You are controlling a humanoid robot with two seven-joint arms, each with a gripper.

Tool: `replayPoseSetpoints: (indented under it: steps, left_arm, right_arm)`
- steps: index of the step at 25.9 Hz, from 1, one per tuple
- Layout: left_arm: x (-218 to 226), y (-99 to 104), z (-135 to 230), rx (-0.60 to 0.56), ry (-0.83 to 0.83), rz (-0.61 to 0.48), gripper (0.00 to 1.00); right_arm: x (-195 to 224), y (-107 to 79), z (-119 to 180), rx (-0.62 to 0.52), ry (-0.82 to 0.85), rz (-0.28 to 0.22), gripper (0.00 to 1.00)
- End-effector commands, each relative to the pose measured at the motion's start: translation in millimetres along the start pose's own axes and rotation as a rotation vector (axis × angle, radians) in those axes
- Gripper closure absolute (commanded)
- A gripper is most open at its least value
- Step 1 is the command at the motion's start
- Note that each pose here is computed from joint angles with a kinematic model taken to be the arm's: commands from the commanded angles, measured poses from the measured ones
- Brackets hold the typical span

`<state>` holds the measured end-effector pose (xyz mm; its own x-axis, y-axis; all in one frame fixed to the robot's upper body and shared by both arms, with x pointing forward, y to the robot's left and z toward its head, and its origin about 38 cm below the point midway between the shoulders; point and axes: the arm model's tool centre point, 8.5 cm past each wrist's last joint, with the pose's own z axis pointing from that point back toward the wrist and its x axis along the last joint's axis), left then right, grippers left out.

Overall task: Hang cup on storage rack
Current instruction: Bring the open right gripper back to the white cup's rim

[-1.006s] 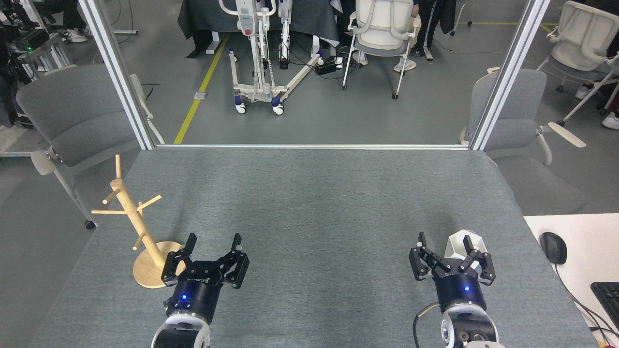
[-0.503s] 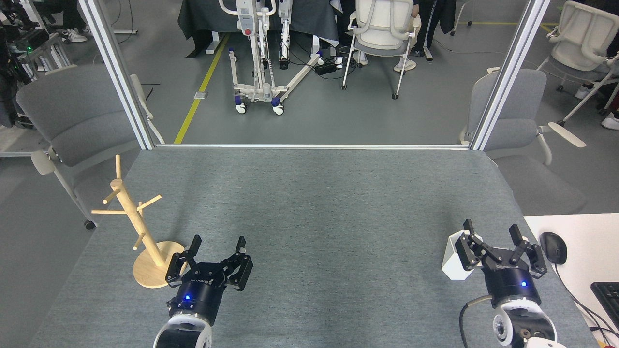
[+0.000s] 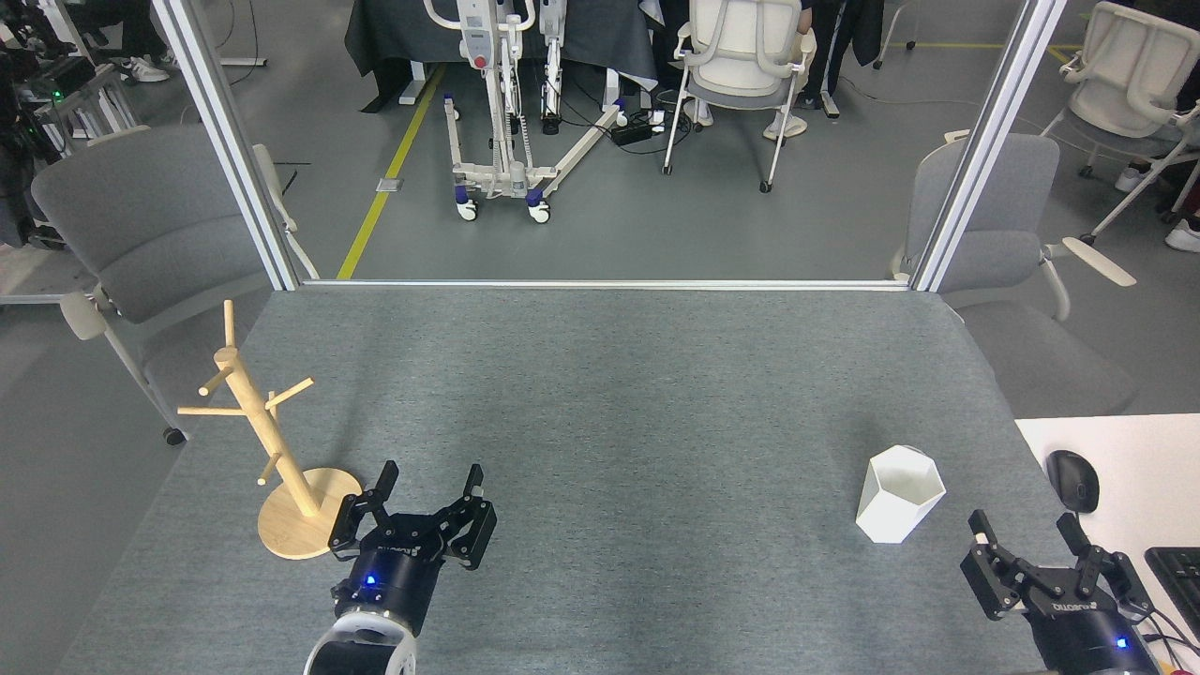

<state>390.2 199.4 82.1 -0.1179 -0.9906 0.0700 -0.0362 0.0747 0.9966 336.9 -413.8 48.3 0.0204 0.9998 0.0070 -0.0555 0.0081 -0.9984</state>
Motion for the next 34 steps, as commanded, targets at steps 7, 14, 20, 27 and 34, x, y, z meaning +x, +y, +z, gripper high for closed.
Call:
replayPoseSetpoints:
  steps: [7,14,20,27,34]
  left_arm:
    - [6.9,-4.3,-0.9,-0.012,-0.015,0.002,0.01]
    - [7.1,-8.2,-4.3,-0.024,-0.013,0.005,0.01]
    - [6.8,-8.7,-4.3,-0.025,-0.010,0.005,0.01]
    - [6.7,-7.5,-6.2,-0.022,-0.009,0.005,0.01]
    - [6.7,-10.0,-6.9,-0.030,-0.009,0.006,0.01]
  right_arm:
    - [26.7,22.1,-27.9,0.093,0.081,0.088,0.01]
    - [33.2,25.1,-28.1,0.098,0.059,0.080,0.01]
    - [43.4,27.0,-31.1,0.102,0.037,0.078,0.01]
    - [56.2,26.8,-37.4,0.101,0.003,0.078,0.01]
    - [64.5,34.1,-48.7,0.128,-0.033,0.069,0.01]
